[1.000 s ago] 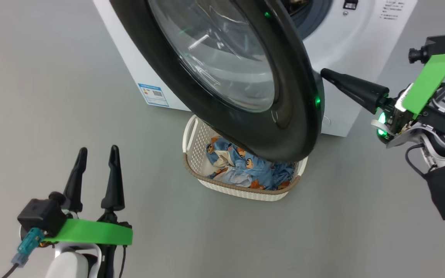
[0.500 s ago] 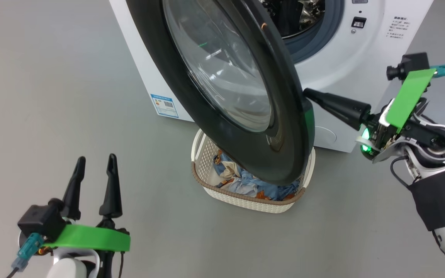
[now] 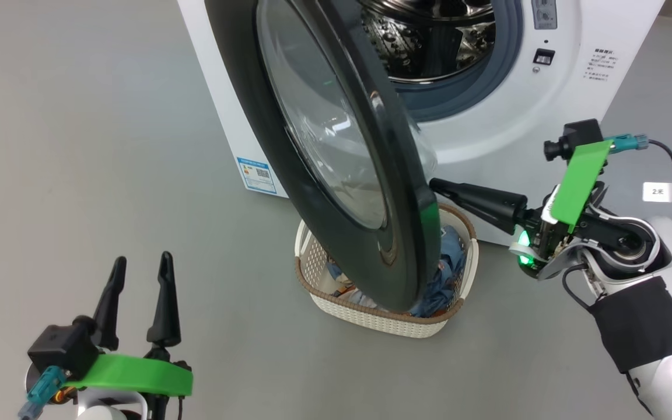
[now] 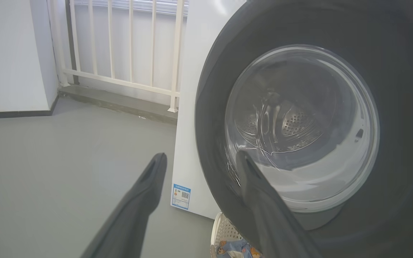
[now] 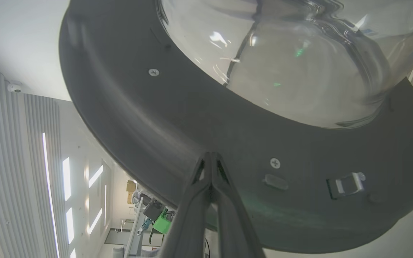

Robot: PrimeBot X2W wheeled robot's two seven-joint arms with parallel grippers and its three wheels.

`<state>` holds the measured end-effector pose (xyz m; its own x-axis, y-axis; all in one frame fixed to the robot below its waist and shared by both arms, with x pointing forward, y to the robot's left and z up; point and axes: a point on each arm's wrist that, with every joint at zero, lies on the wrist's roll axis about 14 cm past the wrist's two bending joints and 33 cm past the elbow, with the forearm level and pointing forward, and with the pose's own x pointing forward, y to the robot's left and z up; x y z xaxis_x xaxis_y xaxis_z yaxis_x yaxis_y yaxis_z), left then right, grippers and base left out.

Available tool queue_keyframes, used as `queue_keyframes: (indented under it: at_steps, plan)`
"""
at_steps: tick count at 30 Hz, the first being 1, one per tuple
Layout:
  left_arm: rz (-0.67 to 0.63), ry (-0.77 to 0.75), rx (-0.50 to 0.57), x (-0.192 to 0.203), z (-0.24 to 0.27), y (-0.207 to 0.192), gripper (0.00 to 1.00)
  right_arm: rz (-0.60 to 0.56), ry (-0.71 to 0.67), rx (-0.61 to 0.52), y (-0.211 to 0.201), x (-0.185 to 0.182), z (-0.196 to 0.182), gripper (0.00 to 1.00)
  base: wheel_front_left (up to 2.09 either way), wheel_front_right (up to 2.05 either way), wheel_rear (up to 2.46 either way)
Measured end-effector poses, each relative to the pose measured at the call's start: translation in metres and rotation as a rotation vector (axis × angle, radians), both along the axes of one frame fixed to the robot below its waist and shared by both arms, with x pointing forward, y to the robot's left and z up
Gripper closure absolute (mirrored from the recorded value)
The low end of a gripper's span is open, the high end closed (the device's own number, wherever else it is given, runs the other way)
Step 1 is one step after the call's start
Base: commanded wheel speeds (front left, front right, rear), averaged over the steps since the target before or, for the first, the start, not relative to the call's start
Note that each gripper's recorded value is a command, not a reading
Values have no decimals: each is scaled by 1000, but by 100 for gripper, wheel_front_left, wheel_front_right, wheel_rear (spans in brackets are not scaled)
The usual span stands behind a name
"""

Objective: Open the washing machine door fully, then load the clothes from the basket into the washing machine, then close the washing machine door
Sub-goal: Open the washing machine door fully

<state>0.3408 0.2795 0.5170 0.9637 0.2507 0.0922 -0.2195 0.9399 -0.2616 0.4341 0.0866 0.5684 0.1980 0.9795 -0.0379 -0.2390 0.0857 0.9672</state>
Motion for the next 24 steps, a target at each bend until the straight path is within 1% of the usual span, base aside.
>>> queue_keyframes:
  at_steps: [10, 24]
  plan:
    - [26, -18, 3, -13, 5, 7, 0, 59, 8, 8, 16, -20, 2, 100, 0, 0, 0]
    - [89, -12, 3, -34, 3, 24, 0, 107, 65, 2, 35, -31, -11, 100, 0, 0, 0]
